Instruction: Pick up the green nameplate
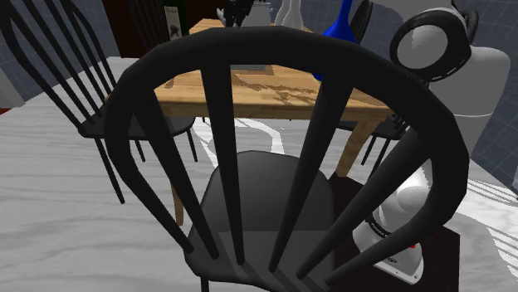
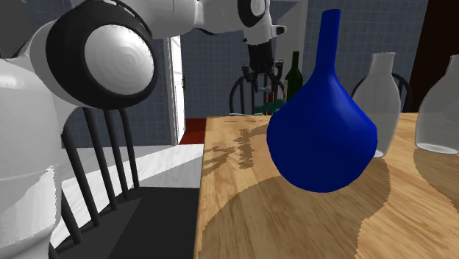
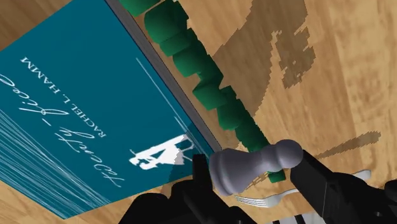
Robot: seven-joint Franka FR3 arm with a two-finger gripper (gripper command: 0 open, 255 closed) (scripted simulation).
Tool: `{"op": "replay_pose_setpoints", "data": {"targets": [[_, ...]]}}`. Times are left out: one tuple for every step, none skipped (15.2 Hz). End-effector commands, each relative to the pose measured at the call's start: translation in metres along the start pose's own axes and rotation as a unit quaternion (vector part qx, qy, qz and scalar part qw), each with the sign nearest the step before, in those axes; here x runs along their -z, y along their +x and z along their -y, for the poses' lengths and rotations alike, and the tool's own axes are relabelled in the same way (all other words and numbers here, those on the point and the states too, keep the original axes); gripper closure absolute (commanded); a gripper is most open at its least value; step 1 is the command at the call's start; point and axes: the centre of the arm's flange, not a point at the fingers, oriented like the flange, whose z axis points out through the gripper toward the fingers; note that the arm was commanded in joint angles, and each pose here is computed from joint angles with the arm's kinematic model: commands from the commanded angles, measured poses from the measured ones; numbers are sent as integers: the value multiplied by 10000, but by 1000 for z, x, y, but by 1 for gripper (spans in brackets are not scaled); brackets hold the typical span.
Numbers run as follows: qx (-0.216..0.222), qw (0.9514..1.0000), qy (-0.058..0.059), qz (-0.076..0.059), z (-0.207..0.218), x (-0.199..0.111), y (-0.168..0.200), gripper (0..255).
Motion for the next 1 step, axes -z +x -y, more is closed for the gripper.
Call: {"op": "replay_pose_setpoints", "data": {"targets": [[0,10000,0,2,0,3,1,255]]}}
